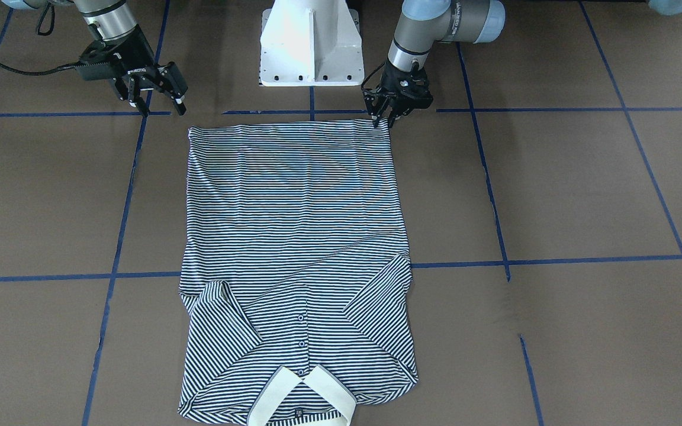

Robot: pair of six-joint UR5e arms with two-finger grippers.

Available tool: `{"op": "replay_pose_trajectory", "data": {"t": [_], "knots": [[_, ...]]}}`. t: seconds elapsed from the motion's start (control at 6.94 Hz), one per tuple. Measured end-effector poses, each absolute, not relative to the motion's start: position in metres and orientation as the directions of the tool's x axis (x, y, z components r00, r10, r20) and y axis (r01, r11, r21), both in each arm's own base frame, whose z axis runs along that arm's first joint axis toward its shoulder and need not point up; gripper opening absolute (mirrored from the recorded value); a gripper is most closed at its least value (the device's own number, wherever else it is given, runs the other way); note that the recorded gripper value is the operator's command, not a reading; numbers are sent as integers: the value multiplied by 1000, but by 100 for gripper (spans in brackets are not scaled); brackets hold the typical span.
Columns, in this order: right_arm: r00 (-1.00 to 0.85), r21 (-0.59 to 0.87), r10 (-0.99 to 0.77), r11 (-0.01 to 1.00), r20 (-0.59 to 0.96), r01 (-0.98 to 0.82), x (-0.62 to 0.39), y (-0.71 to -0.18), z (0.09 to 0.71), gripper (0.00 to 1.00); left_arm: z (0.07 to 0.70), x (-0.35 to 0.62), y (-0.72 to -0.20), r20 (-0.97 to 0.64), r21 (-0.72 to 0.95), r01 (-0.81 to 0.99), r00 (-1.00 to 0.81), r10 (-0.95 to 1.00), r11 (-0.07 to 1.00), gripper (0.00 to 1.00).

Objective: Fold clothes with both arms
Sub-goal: 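Lower both grippers and grasp the two hem corners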

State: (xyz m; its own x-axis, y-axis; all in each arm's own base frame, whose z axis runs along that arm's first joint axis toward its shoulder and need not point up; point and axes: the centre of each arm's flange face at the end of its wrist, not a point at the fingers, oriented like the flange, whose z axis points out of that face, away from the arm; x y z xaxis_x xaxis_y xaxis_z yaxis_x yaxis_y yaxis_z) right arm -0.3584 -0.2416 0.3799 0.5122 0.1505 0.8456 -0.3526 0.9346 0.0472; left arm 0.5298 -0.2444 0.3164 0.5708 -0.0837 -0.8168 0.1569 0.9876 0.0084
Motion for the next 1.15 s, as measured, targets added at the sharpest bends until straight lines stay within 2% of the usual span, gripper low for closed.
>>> {"op": "replay_pose_trajectory", "data": {"t": [0.29,0.72,1.15], "knots": [[513,47,151,935,845,-352,-358,-242,380,91,317,530,-244,-815,9,158,573,-84,987,0],[506,20,176,933,844,-358,-367,-238,377,72,313,528,-244,-813,9,158,576,-85,987,0],[575,12,233,921,784,-390,-422,-246,378,69,310,526,-247,-816,31,187,572,-84,982,0]]}}
